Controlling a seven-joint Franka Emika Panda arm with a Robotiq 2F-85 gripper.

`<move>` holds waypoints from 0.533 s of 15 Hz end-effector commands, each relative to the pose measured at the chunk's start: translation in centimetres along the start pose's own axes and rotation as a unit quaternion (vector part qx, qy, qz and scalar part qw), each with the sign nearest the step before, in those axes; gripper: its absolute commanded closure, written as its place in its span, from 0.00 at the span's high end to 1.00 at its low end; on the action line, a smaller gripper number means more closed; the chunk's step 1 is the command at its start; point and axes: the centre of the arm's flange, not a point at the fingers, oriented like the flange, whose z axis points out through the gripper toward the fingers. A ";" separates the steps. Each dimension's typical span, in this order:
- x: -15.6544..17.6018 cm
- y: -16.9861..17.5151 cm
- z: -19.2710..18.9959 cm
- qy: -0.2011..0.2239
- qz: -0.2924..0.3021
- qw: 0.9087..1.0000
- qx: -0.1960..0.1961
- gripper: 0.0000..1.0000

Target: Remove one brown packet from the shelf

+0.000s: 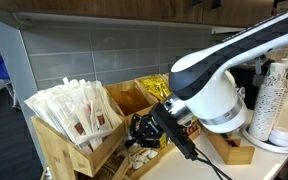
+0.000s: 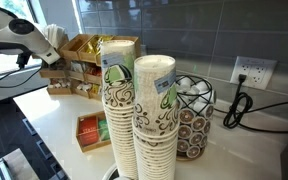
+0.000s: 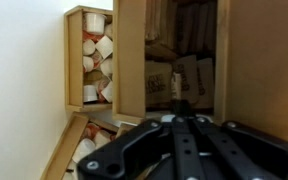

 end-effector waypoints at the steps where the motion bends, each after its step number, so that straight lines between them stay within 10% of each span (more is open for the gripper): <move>1: -0.1 0.6 -4.0 -0.014 -0.052 0.999 -0.010 0.00; 8: 1.0 1.6 -8.8 -0.043 -0.146 0.980 -0.127 0.00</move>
